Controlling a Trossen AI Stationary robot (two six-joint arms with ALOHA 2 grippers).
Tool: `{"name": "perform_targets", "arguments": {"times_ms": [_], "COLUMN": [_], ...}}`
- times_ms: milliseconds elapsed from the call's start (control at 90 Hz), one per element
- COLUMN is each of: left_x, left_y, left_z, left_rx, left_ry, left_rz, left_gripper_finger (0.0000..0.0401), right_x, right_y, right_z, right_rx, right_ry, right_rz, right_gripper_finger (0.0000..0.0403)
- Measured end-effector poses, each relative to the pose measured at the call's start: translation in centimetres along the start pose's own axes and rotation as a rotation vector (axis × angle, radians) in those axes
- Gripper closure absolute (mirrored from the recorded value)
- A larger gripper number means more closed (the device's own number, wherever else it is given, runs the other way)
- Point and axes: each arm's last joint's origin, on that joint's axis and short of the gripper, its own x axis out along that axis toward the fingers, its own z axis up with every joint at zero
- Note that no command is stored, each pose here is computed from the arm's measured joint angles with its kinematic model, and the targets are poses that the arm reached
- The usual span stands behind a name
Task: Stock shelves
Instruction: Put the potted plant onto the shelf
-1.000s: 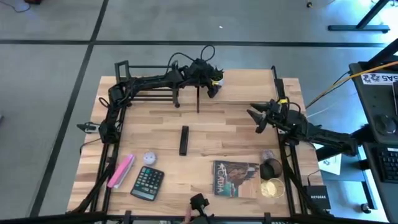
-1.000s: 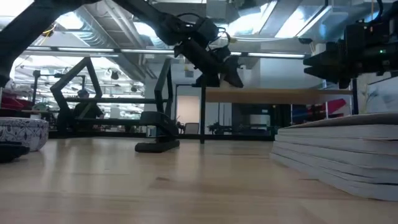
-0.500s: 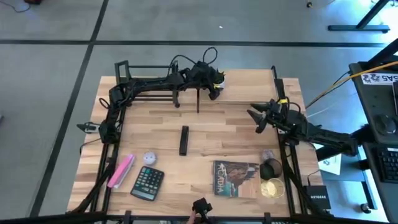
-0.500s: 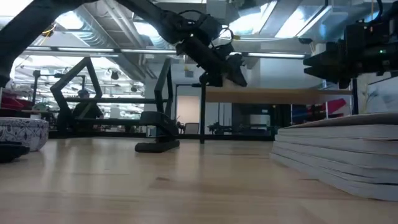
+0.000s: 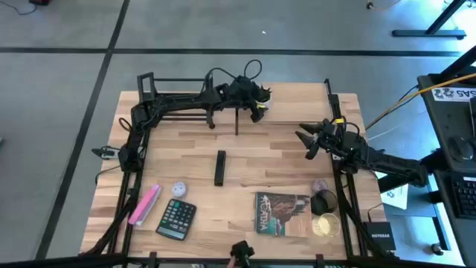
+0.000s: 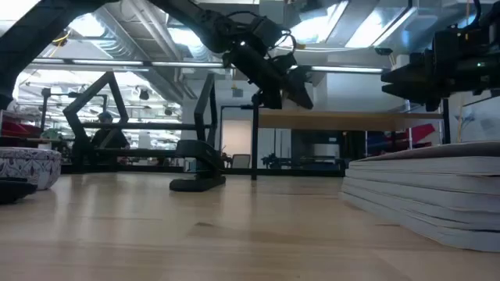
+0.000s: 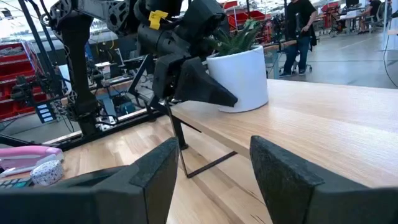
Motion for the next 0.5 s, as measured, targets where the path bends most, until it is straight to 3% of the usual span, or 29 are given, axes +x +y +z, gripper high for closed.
{"name": "perform_targets", "arguments": {"times_ms": [244,500], "left_x": [0.0,-0.2], "left_y": [0.2,1.3], "left_z": [-0.1,-0.2], "left_rx": [0.008,-0.010], "left_ry": [0.016,0.048], "left_rz": [0.004,-0.113], "left_gripper_finger": [0.0043,0.0043], "right_x": [0.0,0.0], "right_y": [0.0,0.0], "right_z": [0.0,0.0], "right_rx": [0.000,0.000], "right_ry": [0.000,0.000], "right_rz": [0.000,0.000], "right_gripper_finger": [0.0217,0.0217]}}
